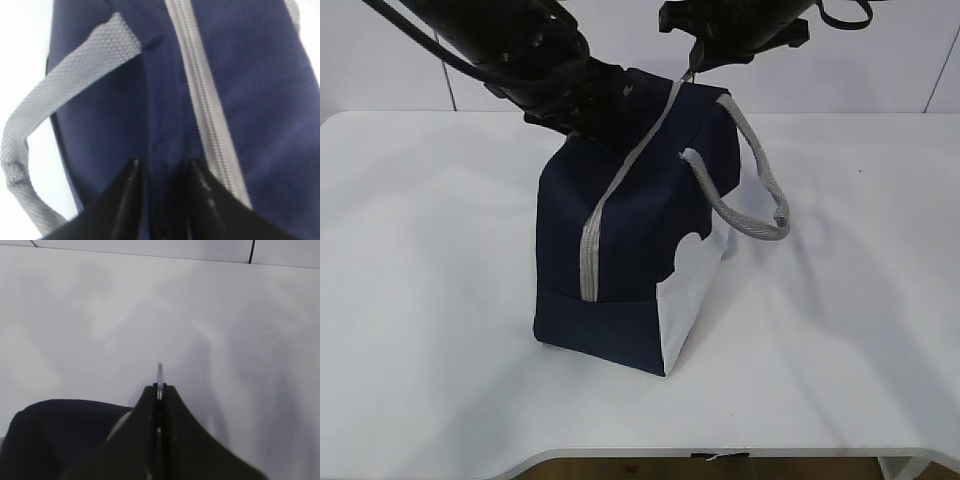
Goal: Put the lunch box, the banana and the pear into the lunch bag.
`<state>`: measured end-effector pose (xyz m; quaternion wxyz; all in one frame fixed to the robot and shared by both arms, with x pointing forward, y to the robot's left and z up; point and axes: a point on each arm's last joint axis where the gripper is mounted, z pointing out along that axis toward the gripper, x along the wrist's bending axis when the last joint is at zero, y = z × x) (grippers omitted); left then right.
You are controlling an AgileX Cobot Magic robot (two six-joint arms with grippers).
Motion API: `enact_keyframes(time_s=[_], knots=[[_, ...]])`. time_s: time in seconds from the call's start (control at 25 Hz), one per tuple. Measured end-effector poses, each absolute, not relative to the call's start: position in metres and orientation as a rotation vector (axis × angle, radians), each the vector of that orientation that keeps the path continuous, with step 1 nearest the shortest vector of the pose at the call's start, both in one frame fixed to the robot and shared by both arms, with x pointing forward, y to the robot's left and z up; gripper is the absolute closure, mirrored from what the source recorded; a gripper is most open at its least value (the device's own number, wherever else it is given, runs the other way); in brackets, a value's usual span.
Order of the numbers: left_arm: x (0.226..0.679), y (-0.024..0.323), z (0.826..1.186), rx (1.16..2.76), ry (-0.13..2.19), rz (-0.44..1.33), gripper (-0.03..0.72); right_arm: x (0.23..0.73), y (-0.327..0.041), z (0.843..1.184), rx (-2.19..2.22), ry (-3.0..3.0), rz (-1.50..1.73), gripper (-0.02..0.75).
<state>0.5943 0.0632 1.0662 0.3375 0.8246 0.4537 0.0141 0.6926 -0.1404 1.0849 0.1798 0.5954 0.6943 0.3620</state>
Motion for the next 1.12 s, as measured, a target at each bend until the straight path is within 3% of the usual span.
enact_keyframes(time_s=[0.2, 0.28, 0.48, 0.8, 1.12], knots=[[0.592, 0.063, 1.065, 2.195, 1.133, 0.036, 0.631, 0.693, -0.141, 1.085, 1.678, 1.964, 1.02, 0.731], [0.591, 0.064, 1.065, 2.23, 1.097, 0.044, 0.663, 0.693, -0.141, 1.085, 1.673, 1.965, 1.017, 0.731], [0.591, 0.07, 1.069, 2.289, 1.053, 0.121, 0.681, 0.696, -0.14, 1.082, 1.658, 1.953, 1.023, 0.731], [0.582, 0.078, 1.084, 2.352, 0.995, 0.175, 0.685, 0.714, -0.138, 1.034, 1.708, 1.998, 0.938, 0.731], [0.579, 0.085, 1.095, 2.37, 0.962, 0.256, 0.686, 0.719, -0.141, 1.013, 1.804, 2.018, 0.915, 0.731]])
